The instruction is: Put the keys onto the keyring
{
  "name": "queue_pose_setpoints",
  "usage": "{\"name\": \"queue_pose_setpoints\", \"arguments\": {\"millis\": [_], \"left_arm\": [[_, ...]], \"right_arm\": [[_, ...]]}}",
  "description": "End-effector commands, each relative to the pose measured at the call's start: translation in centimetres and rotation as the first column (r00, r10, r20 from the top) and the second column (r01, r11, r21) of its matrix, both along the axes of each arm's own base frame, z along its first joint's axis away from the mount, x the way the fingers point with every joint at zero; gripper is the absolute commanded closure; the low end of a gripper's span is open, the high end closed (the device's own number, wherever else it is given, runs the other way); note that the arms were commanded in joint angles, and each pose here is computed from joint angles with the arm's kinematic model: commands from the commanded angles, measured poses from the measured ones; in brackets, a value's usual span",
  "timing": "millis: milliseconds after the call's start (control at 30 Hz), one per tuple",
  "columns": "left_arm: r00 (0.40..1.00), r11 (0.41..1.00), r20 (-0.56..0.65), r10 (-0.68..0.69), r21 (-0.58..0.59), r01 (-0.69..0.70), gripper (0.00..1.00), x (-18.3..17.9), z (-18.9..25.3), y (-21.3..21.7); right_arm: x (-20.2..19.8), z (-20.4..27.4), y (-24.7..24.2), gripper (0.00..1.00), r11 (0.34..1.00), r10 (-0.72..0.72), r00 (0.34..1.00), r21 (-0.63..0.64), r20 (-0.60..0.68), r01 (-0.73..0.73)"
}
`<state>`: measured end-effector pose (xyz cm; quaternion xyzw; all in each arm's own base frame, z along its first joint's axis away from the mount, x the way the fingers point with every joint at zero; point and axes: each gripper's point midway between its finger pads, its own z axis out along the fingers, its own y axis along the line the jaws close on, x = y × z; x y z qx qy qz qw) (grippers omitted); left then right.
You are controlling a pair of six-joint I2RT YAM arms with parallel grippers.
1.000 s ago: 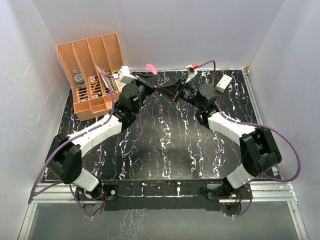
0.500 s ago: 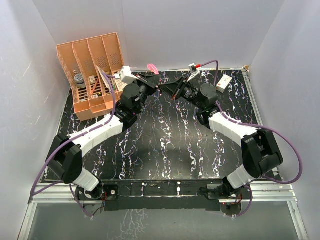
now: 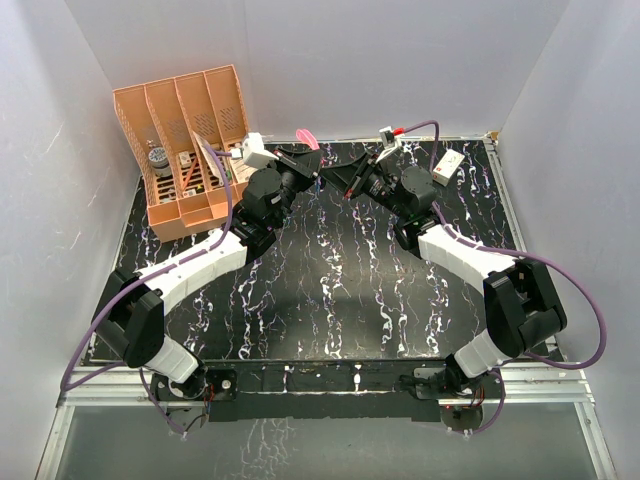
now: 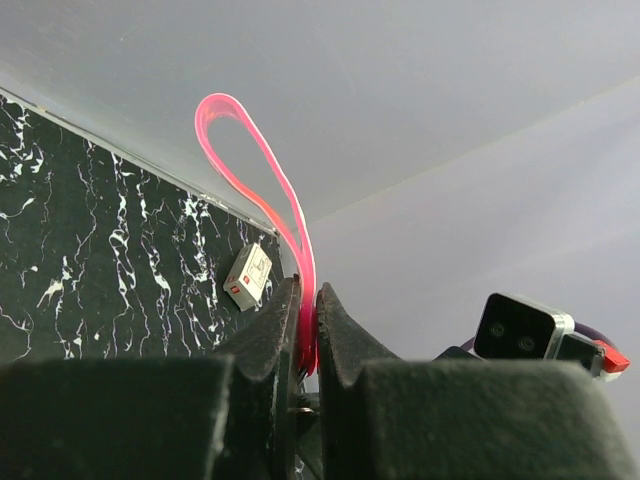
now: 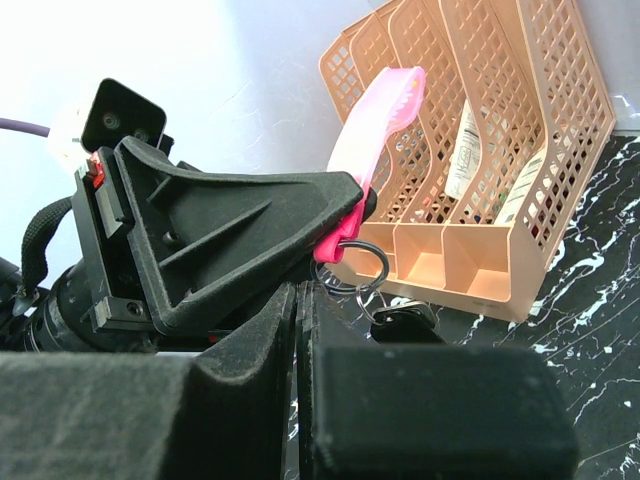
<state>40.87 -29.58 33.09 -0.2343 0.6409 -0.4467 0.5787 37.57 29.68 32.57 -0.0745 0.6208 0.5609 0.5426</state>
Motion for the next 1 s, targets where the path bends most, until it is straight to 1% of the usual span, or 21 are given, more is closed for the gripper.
{"name": "queue_pose_setpoints", "arguments": {"millis": [0,433,967], "left_arm": [[0.997,0.998,0.075,0.027,-0.052,-0.023,1.0,-0.53,3.72,0.8],[0.997,0.998,0.071,0.027,-0.06,-0.022,1.0,-0.62,3.51,0.86],[0.997,0.998,0.071,0.021,-0.065,-0.017,1.0,-0.61,3.45,0.64]], "right_arm": [[-0.18,4.12,-0.84,1.0,0.998,-0.031,0.997,0.059,0.071,0.027],[0.11,3.69,-0.99,1.0,0.996,-0.039,0.998,0.076,0.041,0.036],[0.18,3.44,-0.87,1.0,0.996,-0.033,0.999,0.078,0.033,0.03]]}}
